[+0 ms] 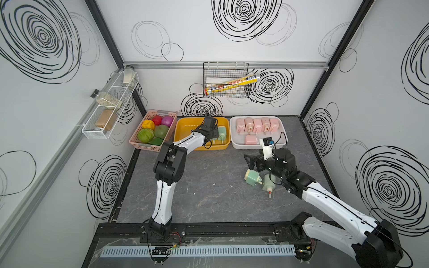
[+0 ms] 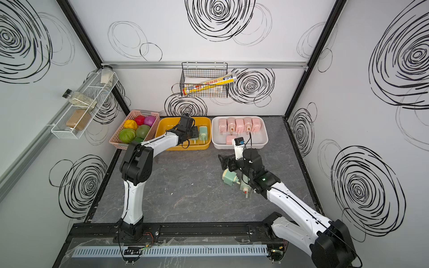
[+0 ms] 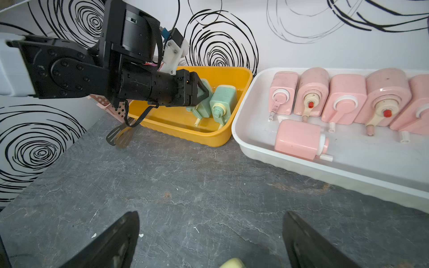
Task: Place the pencil sharpeners by color into the storage box
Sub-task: Place the pencil sharpener in the storage box.
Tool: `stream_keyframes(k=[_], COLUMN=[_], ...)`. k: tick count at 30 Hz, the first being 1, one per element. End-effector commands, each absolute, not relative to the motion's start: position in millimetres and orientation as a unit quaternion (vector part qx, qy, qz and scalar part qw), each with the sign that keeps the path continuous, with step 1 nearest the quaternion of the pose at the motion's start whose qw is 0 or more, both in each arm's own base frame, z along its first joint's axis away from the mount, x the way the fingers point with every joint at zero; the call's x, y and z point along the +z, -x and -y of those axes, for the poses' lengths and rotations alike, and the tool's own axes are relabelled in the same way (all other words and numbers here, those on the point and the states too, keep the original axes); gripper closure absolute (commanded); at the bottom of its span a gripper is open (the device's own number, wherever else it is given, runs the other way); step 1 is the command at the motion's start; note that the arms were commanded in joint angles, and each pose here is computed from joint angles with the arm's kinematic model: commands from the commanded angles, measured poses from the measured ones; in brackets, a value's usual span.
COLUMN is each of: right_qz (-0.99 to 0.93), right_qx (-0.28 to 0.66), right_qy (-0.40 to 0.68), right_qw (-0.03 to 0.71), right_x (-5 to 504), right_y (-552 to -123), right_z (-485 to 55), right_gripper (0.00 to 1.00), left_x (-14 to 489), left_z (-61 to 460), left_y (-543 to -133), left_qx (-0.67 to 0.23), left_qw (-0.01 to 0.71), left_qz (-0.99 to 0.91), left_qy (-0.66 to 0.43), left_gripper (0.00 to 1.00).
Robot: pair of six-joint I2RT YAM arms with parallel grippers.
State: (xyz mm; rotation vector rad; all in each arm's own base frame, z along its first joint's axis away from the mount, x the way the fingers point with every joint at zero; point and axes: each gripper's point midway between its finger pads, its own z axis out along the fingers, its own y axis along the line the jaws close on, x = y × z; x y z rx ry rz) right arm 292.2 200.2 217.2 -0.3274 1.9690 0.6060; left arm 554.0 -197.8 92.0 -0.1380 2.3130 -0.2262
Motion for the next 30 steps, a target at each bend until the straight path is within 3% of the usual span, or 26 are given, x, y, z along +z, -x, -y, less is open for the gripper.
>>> stream_keyframes(k=[1, 16, 30], right_qz=[-0.817, -0.818, -0.818], right_qx=[0.246, 0.243, 0.243], right_qy=[0.134, 0.133, 0.132], right_qw=[0.504, 0.505, 0.505], right_x=[216.7, 215.4, 214.1], right_y=[-288.7, -285.2, -285.0], right_z=[-195.2, -190.6, -189.6], right_gripper=[0.00, 0.00, 0.00], left_x=[101.7, 80.4, 120.9], left_z=[200.6, 203.4, 195.7], left_y=[-564.1, -565.4, -567.9], left_qx=[-0.088, -0.091, -0.131], left_qw=[0.418, 0.398, 0.416], left_qz=[-0.902, -0.910, -0.896], left_qy=[0.063, 0.075, 0.087], left_gripper=[0.71, 0.29, 0.19])
